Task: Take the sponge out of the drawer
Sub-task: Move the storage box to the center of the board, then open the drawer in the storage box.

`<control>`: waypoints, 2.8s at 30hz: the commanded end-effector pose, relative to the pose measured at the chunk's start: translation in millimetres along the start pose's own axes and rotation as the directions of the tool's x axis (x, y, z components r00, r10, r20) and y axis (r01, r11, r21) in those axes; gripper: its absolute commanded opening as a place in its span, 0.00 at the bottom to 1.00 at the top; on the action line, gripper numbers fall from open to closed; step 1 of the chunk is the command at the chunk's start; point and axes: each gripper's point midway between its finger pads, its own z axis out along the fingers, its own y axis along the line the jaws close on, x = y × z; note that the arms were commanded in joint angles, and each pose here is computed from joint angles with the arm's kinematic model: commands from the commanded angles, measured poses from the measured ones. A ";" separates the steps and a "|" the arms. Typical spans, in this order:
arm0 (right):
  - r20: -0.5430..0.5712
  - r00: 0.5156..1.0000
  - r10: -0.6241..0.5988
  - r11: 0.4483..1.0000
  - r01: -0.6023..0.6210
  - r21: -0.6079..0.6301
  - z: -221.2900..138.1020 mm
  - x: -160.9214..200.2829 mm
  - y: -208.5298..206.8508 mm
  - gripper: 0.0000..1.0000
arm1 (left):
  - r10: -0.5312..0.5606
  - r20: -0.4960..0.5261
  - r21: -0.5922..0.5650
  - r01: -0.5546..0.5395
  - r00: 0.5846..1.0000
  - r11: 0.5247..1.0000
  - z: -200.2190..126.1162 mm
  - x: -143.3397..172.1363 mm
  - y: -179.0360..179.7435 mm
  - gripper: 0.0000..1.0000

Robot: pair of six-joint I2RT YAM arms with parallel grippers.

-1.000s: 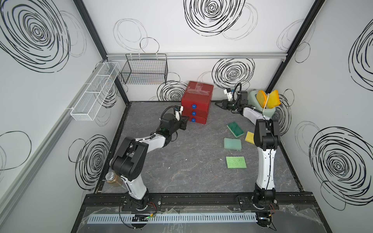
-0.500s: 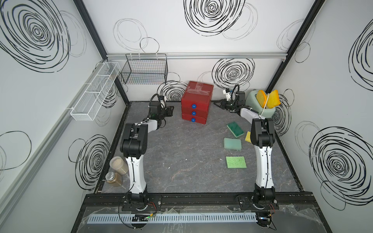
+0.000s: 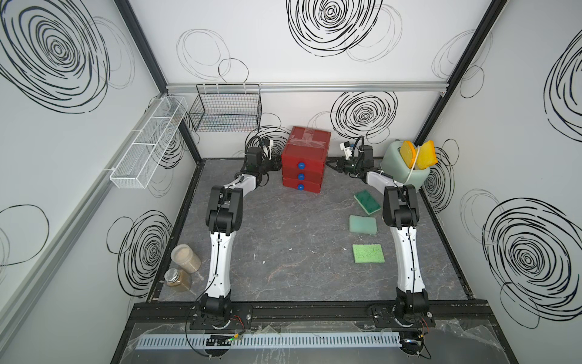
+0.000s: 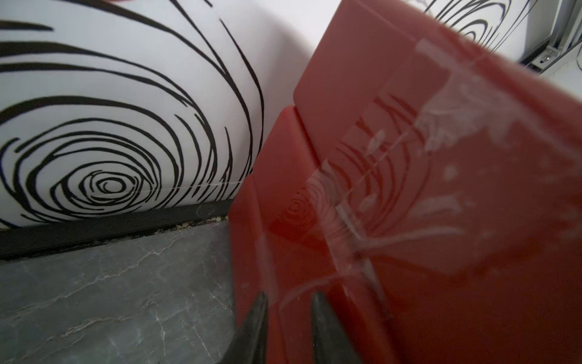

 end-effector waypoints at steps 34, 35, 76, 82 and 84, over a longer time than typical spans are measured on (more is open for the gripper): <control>-0.308 0.941 -0.140 0.989 0.147 -0.001 -40.0 217.2 170.1 0.00 | 0.069 -0.083 0.155 -0.056 0.994 0.986 -136.0 126.4 -177.6 0.31; -0.317 0.938 -0.137 0.989 0.148 0.009 -43.9 222.8 173.7 0.00 | 0.069 -0.084 0.151 -0.056 0.994 0.987 -141.9 128.3 -178.2 0.31; -0.415 0.794 -0.444 0.829 0.540 0.145 -19.1 109.2 194.5 0.01 | 0.056 -0.004 -0.113 -0.056 0.998 0.992 -265.5 232.6 -214.5 0.41; -0.418 0.796 -0.439 0.839 0.530 0.128 -17.0 115.2 191.6 0.01 | 0.092 -0.012 -0.068 -0.093 0.996 0.993 -224.2 239.9 -234.8 0.47; -0.421 0.796 -0.435 0.842 0.525 0.124 -17.2 117.5 191.0 0.01 | 0.101 -0.001 -0.067 -0.101 0.995 0.993 -211.0 237.2 -240.1 0.49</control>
